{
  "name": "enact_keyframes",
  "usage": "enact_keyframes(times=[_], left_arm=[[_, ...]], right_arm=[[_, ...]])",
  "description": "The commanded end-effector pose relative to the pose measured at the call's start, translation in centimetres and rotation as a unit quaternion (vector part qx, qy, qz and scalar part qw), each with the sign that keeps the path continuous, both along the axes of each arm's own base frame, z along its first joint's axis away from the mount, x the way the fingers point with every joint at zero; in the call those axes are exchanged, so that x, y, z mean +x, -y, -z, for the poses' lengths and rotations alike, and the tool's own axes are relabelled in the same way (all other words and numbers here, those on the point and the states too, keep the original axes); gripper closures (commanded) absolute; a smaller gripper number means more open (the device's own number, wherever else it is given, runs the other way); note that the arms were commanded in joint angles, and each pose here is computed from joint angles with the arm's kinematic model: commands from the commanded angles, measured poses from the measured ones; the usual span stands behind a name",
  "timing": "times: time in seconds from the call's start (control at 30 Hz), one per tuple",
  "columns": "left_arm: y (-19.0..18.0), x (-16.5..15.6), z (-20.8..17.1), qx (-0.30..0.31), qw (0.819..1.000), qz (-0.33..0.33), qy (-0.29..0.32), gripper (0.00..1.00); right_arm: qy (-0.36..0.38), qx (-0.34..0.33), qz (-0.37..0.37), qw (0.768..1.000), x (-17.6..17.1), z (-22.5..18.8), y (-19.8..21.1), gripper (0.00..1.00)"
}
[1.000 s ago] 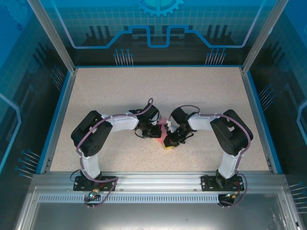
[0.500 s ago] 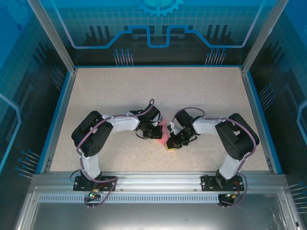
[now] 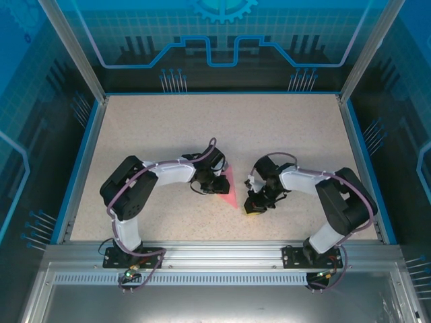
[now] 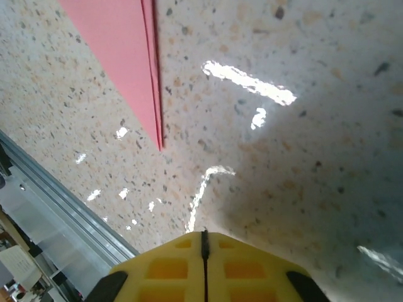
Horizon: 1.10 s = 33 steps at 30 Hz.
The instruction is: Fold a paper plane with a square sheet of paper (fold left side to right side)
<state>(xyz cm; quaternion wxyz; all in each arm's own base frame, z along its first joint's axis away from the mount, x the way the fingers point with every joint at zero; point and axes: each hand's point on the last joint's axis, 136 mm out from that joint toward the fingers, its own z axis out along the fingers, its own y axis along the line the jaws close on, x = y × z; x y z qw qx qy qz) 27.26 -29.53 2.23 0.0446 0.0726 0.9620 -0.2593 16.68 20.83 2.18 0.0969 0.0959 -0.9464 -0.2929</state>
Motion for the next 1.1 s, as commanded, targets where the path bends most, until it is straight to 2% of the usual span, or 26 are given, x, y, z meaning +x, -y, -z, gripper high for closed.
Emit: enact_keyframes(times=[0.0, 0.13, 0.2, 0.3, 0.43, 0.57, 0.83, 1.07], left_arm=[[-0.7, 1.4, -4.2, -0.022, 0.999, -0.025, 0.034, 0.67], [-2.8, 1.8, -6.9, -0.048, 0.995, -0.067, 0.049, 0.54], [-4.4, 1.8, -7.0, -0.059, 0.992, -0.101, 0.038, 0.49], [-6.1, 1.5, -6.2, -0.075, 0.987, -0.139, 0.012, 0.44], [-6.4, 0.6, -4.8, -0.085, 0.983, -0.159, -0.018, 0.42], [-6.2, 0.3, -3.6, -0.092, 0.98, -0.174, -0.042, 0.4], [-5.2, 0.3, -2.6, -0.112, 0.975, -0.177, -0.068, 0.38], [-4.2, 0.2, -2.3, -0.119, 0.976, -0.166, -0.075, 0.38]], right_arm=[[0.04, 0.005, -0.007, 0.999, 1.7, -1.8, -0.1, 0.84], [0.096, 0.025, -0.019, 0.995, 4.6, -3.1, -1.4, 0.66], [0.129, 0.038, -0.027, 0.99, 6.5, -3.9, -2.4, 0.6], [0.154, 0.051, -0.04, 0.986, 8.5, -4.1, -3.5, 0.53], [0.153, 0.059, -0.05, 0.985, 10.1, -3.4, -4.7, 0.51], [0.14, 0.062, -0.053, 0.987, 10.9, -2.4, -5.4, 0.59], [0.136, 0.044, -0.051, 0.989, 10.9, -1.4, -4.8, 0.88], [0.135, 0.044, -0.047, 0.989, 10.8, -1.5, -4.7, 0.91]])
